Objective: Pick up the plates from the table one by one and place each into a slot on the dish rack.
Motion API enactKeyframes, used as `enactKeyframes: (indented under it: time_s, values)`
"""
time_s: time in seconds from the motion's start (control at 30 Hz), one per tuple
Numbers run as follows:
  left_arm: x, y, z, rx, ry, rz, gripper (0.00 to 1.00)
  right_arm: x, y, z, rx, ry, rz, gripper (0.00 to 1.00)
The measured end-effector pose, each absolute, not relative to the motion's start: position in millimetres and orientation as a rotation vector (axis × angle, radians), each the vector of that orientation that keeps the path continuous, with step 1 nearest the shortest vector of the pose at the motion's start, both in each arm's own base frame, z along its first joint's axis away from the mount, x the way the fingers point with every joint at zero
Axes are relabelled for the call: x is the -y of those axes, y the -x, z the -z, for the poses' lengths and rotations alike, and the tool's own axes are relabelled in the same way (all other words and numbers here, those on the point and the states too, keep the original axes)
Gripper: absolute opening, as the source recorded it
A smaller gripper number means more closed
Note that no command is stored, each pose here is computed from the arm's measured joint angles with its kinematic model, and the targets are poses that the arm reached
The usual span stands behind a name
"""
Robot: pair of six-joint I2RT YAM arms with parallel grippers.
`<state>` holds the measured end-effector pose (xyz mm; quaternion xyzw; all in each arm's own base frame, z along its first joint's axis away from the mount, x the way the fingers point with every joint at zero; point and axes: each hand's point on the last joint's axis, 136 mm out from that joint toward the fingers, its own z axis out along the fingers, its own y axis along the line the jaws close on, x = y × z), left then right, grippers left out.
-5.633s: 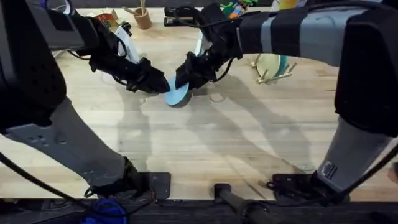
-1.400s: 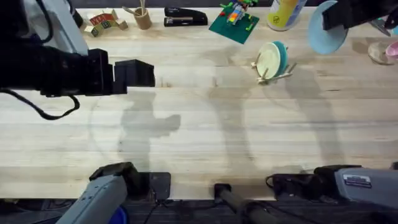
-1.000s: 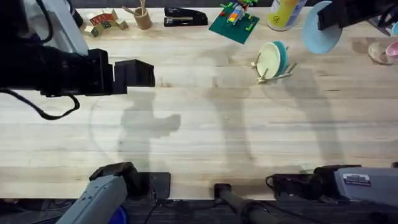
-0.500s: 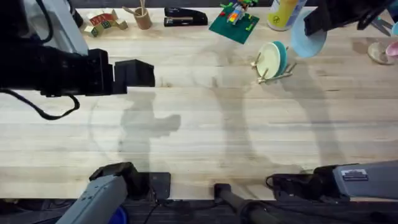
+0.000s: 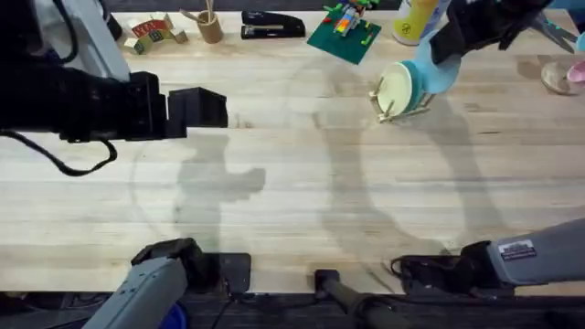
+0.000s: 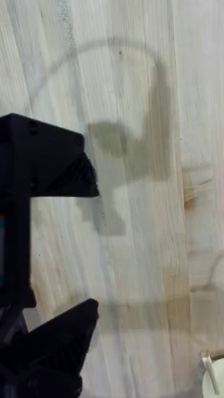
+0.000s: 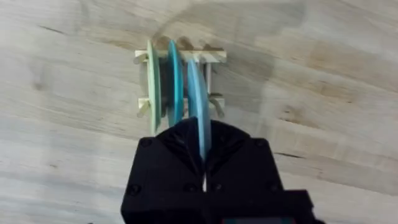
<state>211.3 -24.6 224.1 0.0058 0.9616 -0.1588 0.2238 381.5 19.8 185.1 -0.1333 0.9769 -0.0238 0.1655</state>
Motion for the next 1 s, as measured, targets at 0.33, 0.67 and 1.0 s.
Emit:
enactKeyframes:
  time_s: [0.33, 0.67, 1.0]
  values:
    - [24.6, -211.3, -224.1, -2.654, -0.015, 0.439, 0.995, -23.7, -391.3, -162.2, -2.823, 0.39, 0.037, 0.03]
    - [24.6, -211.3, -224.1, -2.654, -0.015, 0.439, 0.995, -24.5, -403.0, -151.2, -2.817, 0.389, 0.037, 0.03]
    - [24.6, -211.2, -224.1, -2.655, -0.012, 0.44, 0.994, -24.6, -405.0, -138.2, -2.848, 0.394, 0.034, 0.029]
